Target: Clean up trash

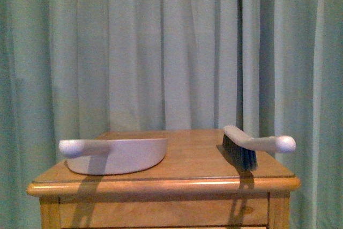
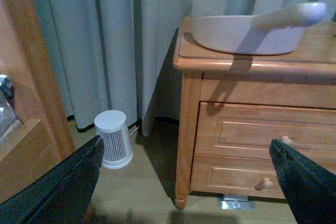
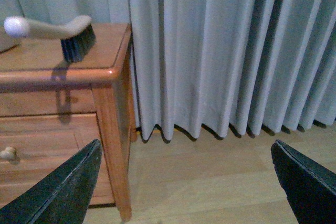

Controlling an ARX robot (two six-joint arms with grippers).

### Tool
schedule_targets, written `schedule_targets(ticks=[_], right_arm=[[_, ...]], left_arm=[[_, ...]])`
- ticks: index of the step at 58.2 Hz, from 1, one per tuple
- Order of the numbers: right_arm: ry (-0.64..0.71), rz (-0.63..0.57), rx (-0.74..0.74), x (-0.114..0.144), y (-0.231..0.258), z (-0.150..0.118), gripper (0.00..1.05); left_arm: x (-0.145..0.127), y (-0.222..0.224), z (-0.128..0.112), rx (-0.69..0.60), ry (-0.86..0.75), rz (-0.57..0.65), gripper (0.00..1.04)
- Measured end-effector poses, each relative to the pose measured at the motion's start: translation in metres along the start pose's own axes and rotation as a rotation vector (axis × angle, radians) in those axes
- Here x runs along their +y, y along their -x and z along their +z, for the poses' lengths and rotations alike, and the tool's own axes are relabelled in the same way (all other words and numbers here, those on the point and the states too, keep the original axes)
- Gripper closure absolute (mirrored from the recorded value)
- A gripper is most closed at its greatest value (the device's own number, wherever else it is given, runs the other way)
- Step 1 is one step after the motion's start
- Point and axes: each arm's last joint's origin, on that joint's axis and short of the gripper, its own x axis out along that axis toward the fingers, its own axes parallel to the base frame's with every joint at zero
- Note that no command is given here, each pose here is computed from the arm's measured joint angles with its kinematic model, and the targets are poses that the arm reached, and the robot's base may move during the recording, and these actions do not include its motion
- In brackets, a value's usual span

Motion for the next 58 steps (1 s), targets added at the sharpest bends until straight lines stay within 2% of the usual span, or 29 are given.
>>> schedule_targets(ticks=[28, 31, 35, 43, 47, 58], right_arm=[[0.0, 0.0, 0.0, 0.0, 0.0, 0.0, 0.07], [0.0, -0.001, 0.0, 0.0, 0.0, 0.0, 0.07], [0.0, 0.0, 0.0, 0.0, 0.0, 0.0, 0.07], [0.0, 0.0, 0.0, 0.0, 0.0, 0.0, 0.07], [0.0, 0.0, 0.0, 0.0, 0.0, 0.0, 0.07], [0.0, 0.0, 0.0, 0.0, 0.0, 0.0, 0.07]], left_arm=[[0.0, 0.0, 0.0, 0.005, 0.003, -0.006, 0.08], [0.0, -0.001, -0.001, 0.123, 0.084, -0.055, 0.08], [0.002, -0.009, 0.001, 0.243, 0.151, -0.037, 0.08], [-0.004, -0.042, 0.043, 0.348, 0.113, -0.015, 0.08], [-0.014, -0.063, 0.064, 0.412, 0.072, -0.048, 0.08], [-0.063, -0.127, 0.125, 0.439, -0.063, -0.151, 0.08]])
